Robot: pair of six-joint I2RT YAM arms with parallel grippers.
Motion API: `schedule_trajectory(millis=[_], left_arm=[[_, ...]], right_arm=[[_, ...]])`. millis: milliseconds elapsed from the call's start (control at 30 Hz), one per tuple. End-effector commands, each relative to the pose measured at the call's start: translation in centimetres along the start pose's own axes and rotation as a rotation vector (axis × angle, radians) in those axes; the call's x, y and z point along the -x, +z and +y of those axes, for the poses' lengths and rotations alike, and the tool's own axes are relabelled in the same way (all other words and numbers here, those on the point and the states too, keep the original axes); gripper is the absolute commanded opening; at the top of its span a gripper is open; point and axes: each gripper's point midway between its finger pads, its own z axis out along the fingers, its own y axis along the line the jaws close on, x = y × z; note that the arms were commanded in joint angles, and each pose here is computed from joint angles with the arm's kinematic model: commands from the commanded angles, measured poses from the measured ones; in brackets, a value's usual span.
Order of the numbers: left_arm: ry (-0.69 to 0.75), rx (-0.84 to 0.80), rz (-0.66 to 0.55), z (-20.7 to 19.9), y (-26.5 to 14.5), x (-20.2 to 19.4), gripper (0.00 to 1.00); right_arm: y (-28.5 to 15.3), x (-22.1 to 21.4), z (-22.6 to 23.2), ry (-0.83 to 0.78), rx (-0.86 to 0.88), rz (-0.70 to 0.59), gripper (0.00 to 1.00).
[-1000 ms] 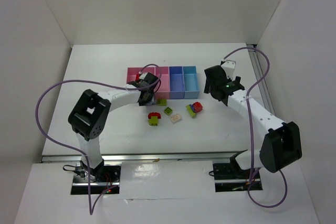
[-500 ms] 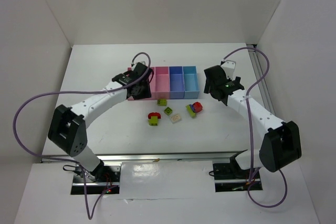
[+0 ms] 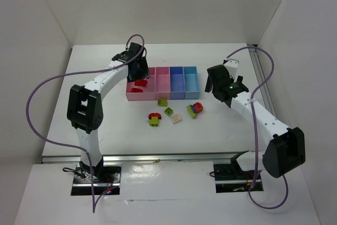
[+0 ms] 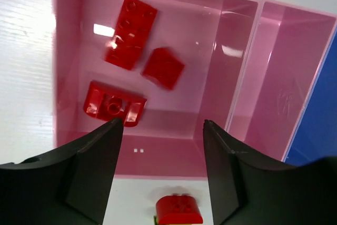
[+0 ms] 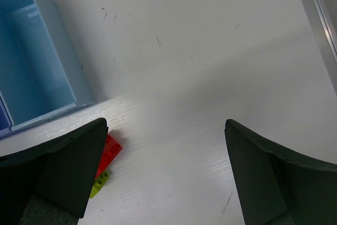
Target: Sort the legos into containers by color
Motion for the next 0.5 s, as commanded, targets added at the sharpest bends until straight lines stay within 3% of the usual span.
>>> schedule_trajectory(millis=[0, 133, 267, 467], left_arm=[[0.037, -0.057, -0.004, -1.7, -0.6, 1.0, 0.74], [0.092, -0.063, -0.017, -2.3, -3.3, -0.8, 0.71], [0.172, -0.088, 0.053, -1.7, -5.7, -6.6, 0.66], [0.255, -0.156, 0.1, -3.4, -7.7, -13.1, 0.71]], right_arm=[[-1.2, 1.9, 0.2, 0.045, 0.03, -0.033, 0.99], [-1.2, 0.9, 0.2, 0.06, 0.047, -0.019, 0.99], [-1.0, 0.6, 0.1, 0.066, 0.043, -0.012, 0.99], [0.0, 0.2, 0.6, 0.061, 0.033, -0.011, 0.99]])
